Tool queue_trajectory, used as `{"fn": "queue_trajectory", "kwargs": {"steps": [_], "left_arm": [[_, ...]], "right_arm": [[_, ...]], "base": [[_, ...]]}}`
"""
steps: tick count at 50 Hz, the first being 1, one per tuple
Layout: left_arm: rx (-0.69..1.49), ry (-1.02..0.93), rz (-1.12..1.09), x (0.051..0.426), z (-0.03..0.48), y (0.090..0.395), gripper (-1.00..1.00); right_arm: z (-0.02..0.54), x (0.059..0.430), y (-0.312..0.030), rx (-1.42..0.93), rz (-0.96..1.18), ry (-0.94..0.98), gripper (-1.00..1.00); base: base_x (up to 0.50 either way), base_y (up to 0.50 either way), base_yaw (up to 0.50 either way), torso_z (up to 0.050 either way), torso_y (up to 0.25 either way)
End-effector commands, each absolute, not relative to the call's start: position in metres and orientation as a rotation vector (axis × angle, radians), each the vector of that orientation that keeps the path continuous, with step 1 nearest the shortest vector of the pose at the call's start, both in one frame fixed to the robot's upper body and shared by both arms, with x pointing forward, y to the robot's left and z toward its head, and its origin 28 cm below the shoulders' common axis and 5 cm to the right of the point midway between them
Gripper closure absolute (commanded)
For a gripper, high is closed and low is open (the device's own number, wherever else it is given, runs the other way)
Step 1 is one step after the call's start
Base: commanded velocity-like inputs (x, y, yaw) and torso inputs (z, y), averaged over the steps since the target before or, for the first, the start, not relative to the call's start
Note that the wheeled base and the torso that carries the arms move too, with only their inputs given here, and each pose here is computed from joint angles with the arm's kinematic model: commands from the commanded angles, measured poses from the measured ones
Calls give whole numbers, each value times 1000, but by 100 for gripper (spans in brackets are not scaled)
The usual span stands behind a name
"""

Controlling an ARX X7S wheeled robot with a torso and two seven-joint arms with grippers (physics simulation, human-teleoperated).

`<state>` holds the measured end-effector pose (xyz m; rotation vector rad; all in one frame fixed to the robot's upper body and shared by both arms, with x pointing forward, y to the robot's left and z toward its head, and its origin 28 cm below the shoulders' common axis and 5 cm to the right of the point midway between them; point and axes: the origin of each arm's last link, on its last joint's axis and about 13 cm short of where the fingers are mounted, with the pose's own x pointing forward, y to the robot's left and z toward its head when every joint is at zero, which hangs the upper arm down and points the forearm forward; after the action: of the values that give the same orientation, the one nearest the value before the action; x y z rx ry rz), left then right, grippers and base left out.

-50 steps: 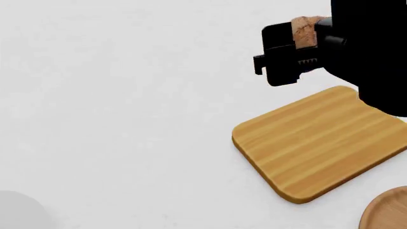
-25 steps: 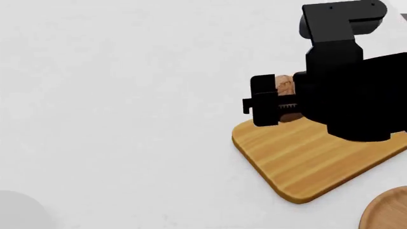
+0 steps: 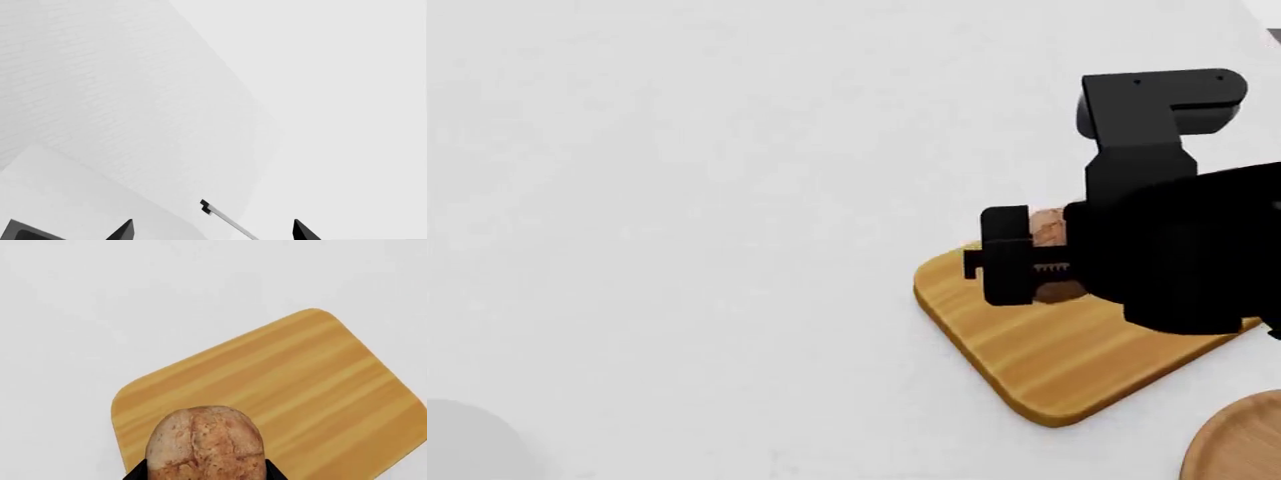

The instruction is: Place all breads on the cutting board.

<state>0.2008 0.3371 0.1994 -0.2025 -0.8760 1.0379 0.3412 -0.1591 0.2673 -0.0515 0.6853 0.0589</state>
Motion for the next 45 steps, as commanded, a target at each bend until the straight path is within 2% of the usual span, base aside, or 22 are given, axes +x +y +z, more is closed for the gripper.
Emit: {"fn": "queue_trajectory", "kwargs": {"steps": [1,45], "left_arm": [[-200,-875,1038,201,200,337,-100],[-201,-881,1032,200,201,337,-100]], "right_arm": [[255,346,-163,-61,45,706,100],[221,355,-166,-92,5,771,100]], "base": [[0,0,0,0,0],[0,0,0,0,0]]}}
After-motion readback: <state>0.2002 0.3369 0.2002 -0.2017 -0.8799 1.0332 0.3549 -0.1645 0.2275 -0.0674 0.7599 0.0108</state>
